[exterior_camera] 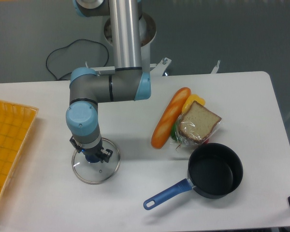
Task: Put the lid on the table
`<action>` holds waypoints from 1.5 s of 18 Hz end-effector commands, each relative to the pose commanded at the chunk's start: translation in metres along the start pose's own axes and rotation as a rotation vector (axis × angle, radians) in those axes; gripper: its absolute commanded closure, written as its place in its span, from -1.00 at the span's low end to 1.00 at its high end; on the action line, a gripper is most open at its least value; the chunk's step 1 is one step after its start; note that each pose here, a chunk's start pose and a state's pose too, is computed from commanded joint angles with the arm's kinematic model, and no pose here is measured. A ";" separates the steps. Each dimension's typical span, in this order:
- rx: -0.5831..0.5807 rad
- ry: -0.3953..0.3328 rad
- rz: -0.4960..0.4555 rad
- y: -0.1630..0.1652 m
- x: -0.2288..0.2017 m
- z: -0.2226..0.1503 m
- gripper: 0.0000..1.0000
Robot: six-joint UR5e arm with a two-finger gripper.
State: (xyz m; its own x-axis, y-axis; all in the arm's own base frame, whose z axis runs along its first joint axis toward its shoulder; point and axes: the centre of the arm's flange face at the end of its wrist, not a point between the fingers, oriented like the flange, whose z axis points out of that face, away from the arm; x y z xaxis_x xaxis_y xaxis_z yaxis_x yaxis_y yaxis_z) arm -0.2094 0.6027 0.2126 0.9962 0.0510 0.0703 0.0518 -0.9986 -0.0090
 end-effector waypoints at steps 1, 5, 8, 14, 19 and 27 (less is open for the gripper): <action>-0.001 -0.001 0.000 0.000 0.000 0.000 -0.44; -0.001 -0.001 0.000 0.000 0.000 0.000 -0.55; 0.000 0.000 0.000 0.000 0.000 0.000 -0.68; 0.007 -0.006 0.004 -0.001 0.000 -0.005 -1.00; 0.029 -0.018 0.008 -0.007 -0.005 -0.016 -1.00; 0.070 -0.117 0.006 -0.010 -0.045 -0.060 -1.00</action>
State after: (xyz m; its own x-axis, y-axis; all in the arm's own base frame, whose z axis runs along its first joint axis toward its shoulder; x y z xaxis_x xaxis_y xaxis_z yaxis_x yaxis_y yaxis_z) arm -0.2588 0.6097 0.2695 0.9976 0.0507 -0.0470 0.0469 -0.9958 -0.0788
